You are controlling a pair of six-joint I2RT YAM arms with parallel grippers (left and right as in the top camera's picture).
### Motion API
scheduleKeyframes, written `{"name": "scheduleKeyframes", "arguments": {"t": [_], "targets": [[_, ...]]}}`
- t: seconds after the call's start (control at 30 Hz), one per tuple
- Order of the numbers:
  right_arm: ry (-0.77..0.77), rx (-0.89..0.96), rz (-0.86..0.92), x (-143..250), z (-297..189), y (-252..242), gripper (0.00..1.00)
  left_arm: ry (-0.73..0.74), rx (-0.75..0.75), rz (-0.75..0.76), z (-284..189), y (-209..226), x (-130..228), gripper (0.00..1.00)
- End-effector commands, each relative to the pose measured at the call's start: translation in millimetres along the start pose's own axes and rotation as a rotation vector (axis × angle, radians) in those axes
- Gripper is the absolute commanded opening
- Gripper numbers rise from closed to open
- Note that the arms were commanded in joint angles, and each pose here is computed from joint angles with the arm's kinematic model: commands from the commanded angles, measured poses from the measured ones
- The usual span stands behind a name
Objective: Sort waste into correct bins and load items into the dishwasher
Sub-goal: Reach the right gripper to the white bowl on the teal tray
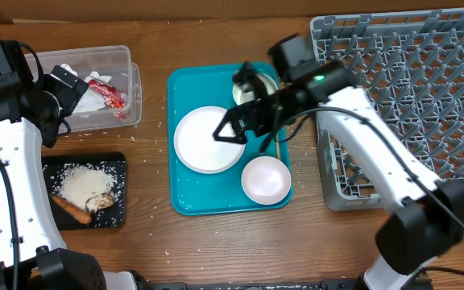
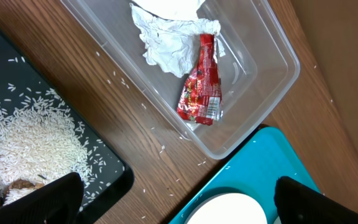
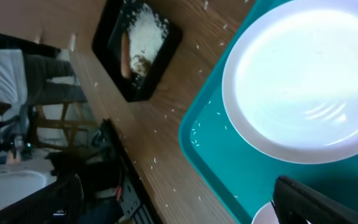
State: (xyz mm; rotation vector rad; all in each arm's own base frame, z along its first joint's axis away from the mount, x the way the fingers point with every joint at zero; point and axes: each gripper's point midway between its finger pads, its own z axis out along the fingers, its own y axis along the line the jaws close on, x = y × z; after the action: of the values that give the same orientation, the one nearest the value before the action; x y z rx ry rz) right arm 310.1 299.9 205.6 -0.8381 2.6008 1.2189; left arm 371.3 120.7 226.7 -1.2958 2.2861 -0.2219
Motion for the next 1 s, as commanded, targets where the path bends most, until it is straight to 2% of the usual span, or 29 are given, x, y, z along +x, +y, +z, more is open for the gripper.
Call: {"name": "scheduleKeyframes", "arguments": {"t": [0.0,0.07,0.13,0.3,0.67,0.73,0.87,0.93,0.97], "targets": [[0.018,0.298,0.193,1,22,-46,1.00,-0.029,0.016,-0.004,-10,-4,-6,1.00],[-0.008,0.563,0.398,12,23,-87,1.00,-0.029,0.016,-0.003,-10,-4,-6,1.00],[-0.001,0.687,0.496,25,27,-105,1.00,-0.029,0.016,-0.003,-10,-4,-6,1.00],[0.067,0.748,0.647,50,53,-118,1.00,-0.029,0.016,-0.003,-10,-4,-6,1.00],[0.179,0.766,0.722,79,70,-129,0.98,-0.029,0.016,-0.003,-10,-4,-6,1.00],[0.193,0.759,0.725,84,74,-129,0.92,-0.029,0.016,-0.003,-10,-4,-6,1.00],[0.207,0.764,0.725,91,80,-128,0.59,-0.029,0.016,-0.003,-10,-4,-6,1.00],[0.205,0.761,0.732,91,82,-125,0.38,-0.029,0.016,-0.003,-10,-4,-6,1.00],[0.206,0.751,0.732,90,83,-123,0.31,-0.029,0.016,-0.003,-10,-4,-6,1.00]]}}
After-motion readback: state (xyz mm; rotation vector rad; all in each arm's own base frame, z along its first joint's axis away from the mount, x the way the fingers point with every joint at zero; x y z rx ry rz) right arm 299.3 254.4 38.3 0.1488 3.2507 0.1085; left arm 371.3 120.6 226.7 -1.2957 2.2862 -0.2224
